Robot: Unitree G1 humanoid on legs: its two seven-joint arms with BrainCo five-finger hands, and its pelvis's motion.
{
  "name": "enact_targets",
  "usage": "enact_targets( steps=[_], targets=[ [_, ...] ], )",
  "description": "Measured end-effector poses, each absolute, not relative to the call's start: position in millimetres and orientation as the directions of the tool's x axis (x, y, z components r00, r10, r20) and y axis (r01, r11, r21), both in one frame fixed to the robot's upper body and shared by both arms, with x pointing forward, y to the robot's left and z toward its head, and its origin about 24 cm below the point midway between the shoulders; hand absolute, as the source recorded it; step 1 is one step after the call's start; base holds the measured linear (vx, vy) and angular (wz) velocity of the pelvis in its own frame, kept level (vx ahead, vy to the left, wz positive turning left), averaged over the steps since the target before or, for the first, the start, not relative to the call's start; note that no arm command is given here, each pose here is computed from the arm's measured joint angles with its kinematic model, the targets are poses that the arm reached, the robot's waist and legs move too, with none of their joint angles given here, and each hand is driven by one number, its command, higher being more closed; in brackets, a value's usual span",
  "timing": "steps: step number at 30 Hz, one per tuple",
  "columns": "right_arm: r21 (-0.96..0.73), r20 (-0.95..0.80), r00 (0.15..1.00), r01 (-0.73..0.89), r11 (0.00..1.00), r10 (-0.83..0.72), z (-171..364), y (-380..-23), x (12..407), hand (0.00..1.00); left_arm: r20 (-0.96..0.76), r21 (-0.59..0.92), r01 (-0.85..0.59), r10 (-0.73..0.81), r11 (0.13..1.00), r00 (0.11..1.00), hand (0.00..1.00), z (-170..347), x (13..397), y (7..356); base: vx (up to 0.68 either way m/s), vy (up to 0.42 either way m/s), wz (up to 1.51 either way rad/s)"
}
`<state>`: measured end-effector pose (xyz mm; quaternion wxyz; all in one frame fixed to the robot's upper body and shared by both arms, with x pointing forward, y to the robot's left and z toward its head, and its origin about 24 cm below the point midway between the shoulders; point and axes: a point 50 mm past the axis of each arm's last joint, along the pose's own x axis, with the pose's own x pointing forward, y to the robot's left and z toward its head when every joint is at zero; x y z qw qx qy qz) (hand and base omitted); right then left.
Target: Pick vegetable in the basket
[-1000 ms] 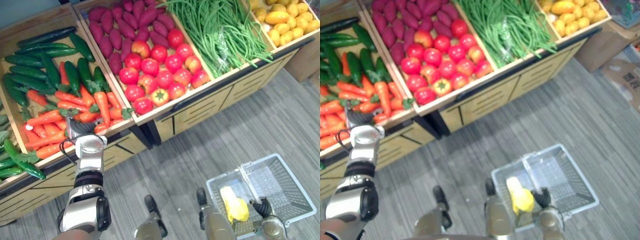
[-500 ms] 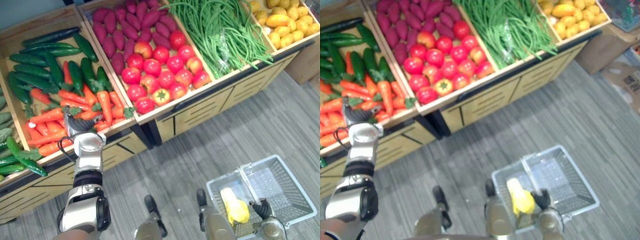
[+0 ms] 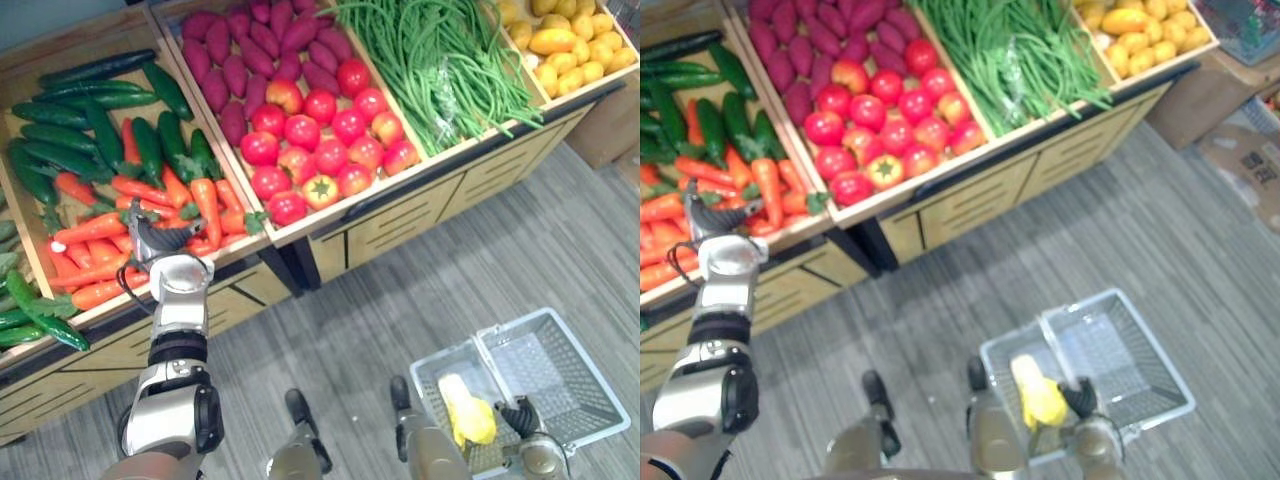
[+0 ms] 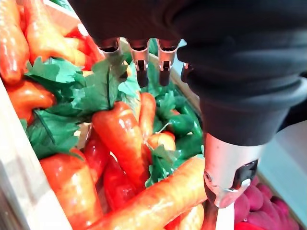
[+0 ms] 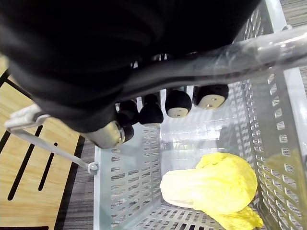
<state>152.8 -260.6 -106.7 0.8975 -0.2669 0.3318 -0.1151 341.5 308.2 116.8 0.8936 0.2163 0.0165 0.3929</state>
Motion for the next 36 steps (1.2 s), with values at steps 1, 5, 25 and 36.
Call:
enact_targets(
  steps=[1,5,25,36],
  targets=[
    [-0.555,-0.534,0.753,0.03,0.831,-0.384,-106.6,-260.6,152.8,1.0,0.142,0.4,-0.694,0.707,0.599,0.693,0.0,117.3,342.1,307.4,0.05,-0.006,0.0],
    [-0.556,-0.532,0.754,0.031,0.831,-0.384,-106.4,-260.6,153.1,1.0,0.156,0.399,-0.686,0.693,0.608,0.704,0.0,122.4,346.5,302.4,0.04,-0.006,-0.01],
    [-0.561,-0.491,0.802,0.01,0.828,-0.342,-98.6,-251.6,165.3,1.0,0.143,0.35,-0.687,0.688,0.637,0.712,0.0,126.9,355.8,288.7,0.02,-0.005,-0.05],
    [-0.548,-0.477,0.817,0.013,0.836,-0.325,-96.5,-245.9,169.4,1.0,0.13,0.286,-0.717,0.716,0.635,0.686,0.0,140.2,361.7,292.5,0.03,-0.01,-0.05]
  ],
)
